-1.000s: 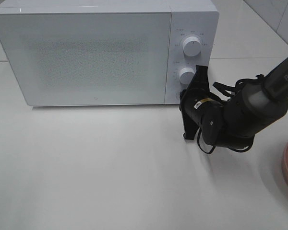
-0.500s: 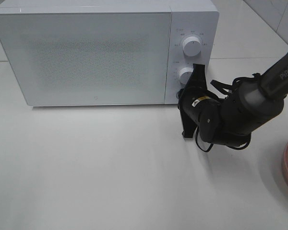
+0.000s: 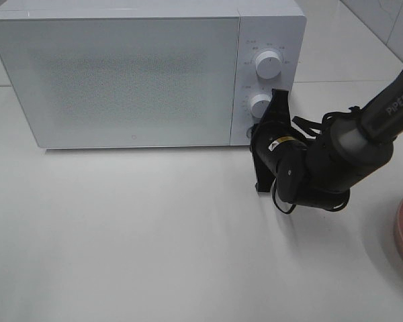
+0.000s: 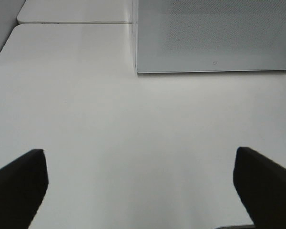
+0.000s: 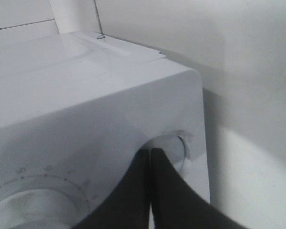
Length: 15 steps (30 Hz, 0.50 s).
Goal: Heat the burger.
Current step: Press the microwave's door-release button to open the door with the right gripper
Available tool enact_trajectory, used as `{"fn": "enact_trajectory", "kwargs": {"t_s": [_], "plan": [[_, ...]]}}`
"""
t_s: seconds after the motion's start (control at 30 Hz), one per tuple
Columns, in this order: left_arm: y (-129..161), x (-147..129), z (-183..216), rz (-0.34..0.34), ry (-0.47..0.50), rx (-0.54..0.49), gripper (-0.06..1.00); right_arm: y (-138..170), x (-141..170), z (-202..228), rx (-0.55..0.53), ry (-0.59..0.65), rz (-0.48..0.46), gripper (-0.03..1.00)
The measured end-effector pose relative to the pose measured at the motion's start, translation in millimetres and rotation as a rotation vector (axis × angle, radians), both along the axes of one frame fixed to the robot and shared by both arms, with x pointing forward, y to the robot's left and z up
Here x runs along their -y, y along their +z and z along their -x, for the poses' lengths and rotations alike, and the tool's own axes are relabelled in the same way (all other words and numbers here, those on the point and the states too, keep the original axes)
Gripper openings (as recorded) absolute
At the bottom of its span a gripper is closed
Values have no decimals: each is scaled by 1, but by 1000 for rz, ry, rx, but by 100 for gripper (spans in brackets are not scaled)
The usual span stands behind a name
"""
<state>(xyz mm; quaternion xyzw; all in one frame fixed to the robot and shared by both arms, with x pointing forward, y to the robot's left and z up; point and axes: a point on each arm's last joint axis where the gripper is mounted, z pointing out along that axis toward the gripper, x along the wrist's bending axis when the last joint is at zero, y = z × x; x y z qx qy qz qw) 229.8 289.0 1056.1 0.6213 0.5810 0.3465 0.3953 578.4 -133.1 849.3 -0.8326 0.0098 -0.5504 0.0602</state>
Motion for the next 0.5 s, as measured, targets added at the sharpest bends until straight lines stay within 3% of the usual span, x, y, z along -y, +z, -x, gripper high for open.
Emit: {"fn": "enact_trajectory", "kwargs": {"t_s": [0.5], "plan": [[0,0,0,0,0,0,98,-2,-7,-11,-23,-19,26,1]]}}
